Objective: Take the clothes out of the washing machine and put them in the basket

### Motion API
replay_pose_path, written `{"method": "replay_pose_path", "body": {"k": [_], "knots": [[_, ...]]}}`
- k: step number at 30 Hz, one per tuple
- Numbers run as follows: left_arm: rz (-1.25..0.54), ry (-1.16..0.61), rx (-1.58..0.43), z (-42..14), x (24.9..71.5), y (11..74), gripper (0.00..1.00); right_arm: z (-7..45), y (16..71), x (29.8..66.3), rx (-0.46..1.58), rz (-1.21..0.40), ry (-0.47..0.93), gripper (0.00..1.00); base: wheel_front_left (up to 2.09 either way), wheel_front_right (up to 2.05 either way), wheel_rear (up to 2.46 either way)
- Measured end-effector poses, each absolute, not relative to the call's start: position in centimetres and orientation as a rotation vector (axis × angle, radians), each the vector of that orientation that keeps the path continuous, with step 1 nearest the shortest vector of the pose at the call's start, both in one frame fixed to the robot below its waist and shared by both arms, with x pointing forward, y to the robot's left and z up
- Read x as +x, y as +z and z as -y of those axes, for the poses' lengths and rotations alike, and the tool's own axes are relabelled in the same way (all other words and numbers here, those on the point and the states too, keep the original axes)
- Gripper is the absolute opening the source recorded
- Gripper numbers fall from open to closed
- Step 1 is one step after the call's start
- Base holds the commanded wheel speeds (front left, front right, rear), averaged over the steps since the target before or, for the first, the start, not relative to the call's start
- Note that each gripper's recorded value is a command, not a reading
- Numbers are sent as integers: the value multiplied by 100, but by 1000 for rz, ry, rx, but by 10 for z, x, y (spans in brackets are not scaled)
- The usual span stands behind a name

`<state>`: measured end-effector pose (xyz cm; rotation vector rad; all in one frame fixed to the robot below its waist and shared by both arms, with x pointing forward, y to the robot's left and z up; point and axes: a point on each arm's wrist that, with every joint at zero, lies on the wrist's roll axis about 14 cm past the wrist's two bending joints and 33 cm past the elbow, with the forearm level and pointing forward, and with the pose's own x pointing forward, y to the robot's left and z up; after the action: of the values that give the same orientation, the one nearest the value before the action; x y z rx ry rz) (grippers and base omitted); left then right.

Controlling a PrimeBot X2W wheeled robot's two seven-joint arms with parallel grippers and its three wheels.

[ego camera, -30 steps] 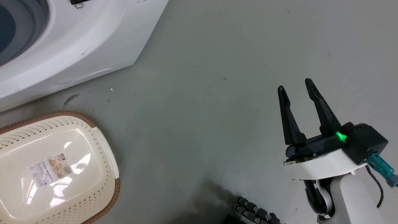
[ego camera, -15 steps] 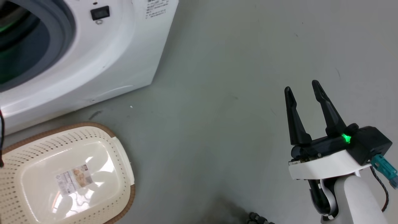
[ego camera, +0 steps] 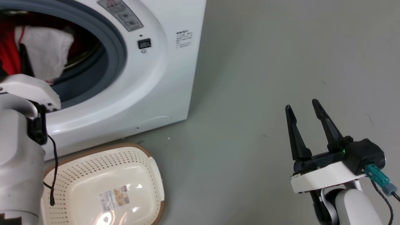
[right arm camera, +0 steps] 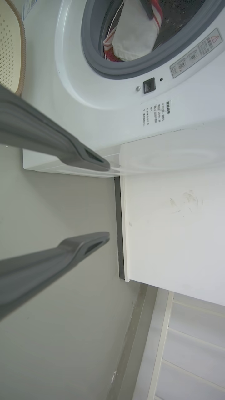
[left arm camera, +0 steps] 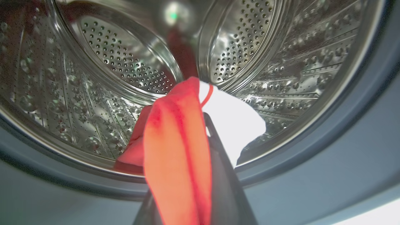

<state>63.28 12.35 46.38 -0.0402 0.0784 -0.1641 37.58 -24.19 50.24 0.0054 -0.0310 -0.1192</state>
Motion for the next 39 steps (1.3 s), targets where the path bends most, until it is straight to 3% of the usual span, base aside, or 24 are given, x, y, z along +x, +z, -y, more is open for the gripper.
{"method": "replay_pose_path", "body": {"k": [25, 32, 39], "knots": [[318, -129, -62, -149, 476, 615, 0, 201, 545, 369, 57, 140, 5, 100, 0, 0, 0], [266, -91, -82, -158, 435, 605, 0, 186, 548, 378, 48, 141, 53, 100, 0, 0, 0], [31, -62, -161, -155, 416, 529, 0, 175, 548, 386, 42, 136, 85, 100, 0, 0, 0]]}}
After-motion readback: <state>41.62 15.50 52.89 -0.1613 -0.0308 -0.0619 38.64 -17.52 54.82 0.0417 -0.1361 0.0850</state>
